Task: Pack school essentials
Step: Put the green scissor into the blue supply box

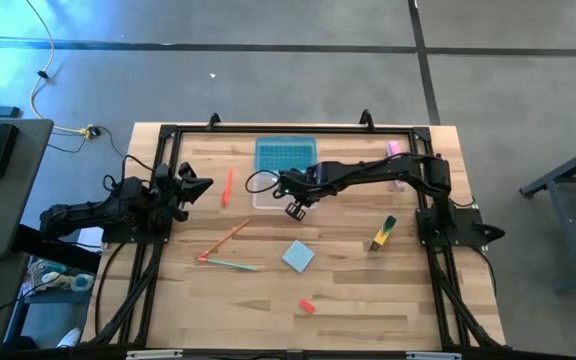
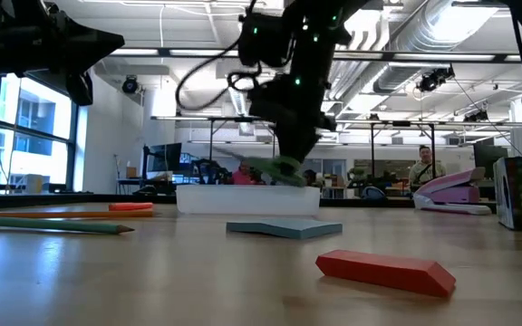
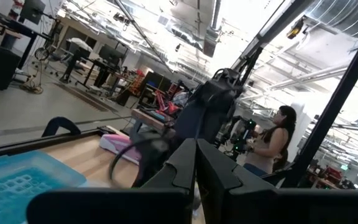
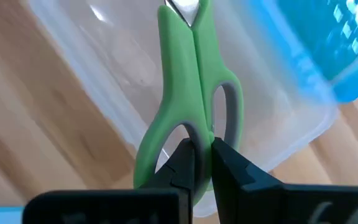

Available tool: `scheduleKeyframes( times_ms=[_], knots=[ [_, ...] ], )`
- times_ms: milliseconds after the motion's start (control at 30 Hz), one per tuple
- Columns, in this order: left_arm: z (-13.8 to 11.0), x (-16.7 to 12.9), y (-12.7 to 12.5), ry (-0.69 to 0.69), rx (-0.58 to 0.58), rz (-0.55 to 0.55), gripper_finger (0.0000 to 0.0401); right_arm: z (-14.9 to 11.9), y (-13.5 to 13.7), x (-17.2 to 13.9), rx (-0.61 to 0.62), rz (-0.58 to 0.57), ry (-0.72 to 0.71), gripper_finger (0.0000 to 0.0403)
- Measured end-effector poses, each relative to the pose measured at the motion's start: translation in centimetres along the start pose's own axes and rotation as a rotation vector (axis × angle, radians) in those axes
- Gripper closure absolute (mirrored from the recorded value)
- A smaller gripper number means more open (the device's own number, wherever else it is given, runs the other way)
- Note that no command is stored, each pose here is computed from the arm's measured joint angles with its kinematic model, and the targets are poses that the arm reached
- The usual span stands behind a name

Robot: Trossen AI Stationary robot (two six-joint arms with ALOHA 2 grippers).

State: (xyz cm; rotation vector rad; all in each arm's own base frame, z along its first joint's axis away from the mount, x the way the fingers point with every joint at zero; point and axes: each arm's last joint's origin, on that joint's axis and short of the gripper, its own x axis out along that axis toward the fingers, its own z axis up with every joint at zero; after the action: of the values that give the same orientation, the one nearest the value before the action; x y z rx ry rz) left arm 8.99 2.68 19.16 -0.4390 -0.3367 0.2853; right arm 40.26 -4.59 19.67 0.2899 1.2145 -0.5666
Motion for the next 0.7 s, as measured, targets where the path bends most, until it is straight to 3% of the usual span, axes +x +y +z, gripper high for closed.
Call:
scheduleKeyframes(
  times_ms=[400, 700],
  knots=[
    [0.0, 0.0, 0.0, 0.004, 0.000, -0.001, 0.0398, -0.3, -0.7, 1.4, 0.056, -0.010, 0.087, 0.0381],
    [0.0, 0.0, 0.0, 0.005, 0.000, -0.002, 0.0398, 0.0, -1.5, 1.6, 0.135, 0.045, 0.125, 0.0343]
  ],
)
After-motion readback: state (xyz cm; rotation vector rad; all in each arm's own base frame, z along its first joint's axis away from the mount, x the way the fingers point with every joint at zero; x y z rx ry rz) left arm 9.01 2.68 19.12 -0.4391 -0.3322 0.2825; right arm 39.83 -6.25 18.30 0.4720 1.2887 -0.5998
